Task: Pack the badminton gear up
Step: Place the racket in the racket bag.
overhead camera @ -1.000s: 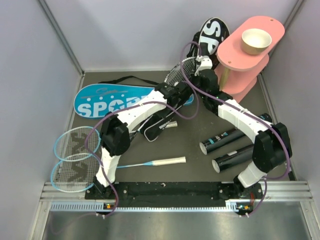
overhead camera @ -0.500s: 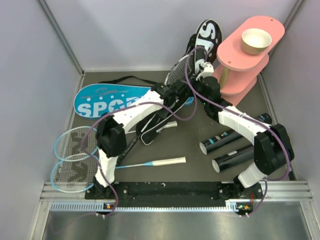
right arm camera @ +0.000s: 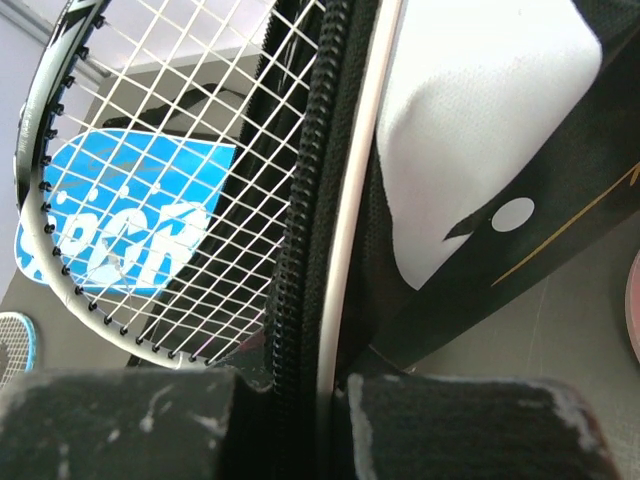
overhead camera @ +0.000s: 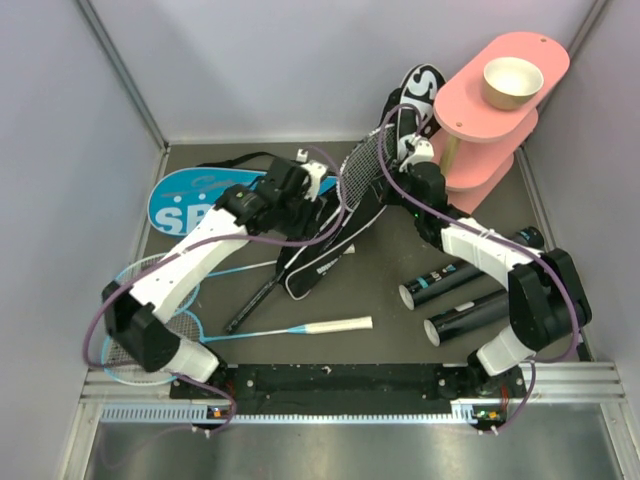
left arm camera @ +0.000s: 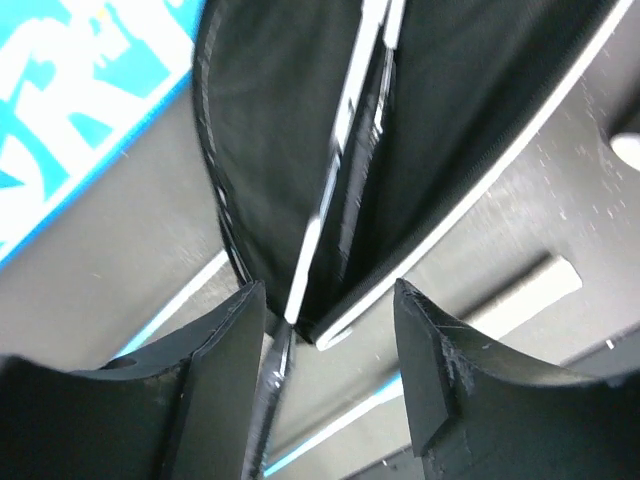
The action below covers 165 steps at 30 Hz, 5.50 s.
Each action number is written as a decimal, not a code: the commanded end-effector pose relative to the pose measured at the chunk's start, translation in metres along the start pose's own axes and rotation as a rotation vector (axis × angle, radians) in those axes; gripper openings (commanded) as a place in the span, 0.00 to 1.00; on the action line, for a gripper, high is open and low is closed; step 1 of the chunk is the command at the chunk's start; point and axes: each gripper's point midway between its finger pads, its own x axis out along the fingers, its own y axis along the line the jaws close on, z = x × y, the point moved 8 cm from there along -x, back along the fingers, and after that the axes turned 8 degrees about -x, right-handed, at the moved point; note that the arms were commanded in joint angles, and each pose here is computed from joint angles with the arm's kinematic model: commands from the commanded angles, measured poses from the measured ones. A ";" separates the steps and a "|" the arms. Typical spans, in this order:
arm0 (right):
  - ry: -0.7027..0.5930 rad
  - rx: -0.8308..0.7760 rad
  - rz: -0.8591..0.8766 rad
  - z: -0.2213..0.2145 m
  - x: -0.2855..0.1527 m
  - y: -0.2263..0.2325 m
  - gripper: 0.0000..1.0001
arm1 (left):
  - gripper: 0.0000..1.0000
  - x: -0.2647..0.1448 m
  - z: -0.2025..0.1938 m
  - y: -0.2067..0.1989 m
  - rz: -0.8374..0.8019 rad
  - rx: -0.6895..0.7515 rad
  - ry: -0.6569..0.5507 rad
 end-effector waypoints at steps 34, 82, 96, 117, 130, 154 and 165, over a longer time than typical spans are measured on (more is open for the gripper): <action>-0.271 -0.019 0.204 0.078 -0.029 0.035 0.00 | 0.56 0.014 -0.038 0.035 -0.214 -0.146 0.010; -0.318 -0.115 0.205 0.104 -0.009 0.036 0.00 | 0.00 0.016 -0.016 0.035 0.199 0.193 0.240; -0.184 -0.062 0.429 0.041 -0.008 0.074 0.00 | 0.00 0.064 0.010 0.005 0.142 0.231 0.291; -0.107 0.139 0.543 -0.005 -0.016 0.107 0.00 | 0.00 0.074 0.090 -0.041 -0.110 -0.020 -0.104; -0.085 0.252 0.597 -0.012 -0.032 0.117 0.00 | 0.00 0.076 0.119 -0.042 -0.073 -0.158 -0.248; -0.008 0.310 0.597 -0.045 -0.041 0.118 0.00 | 0.00 0.071 0.130 -0.048 -0.198 -0.243 -0.398; -0.007 0.285 0.465 -0.043 -0.038 0.082 0.00 | 0.43 0.025 0.104 -0.044 -0.282 -0.211 -0.354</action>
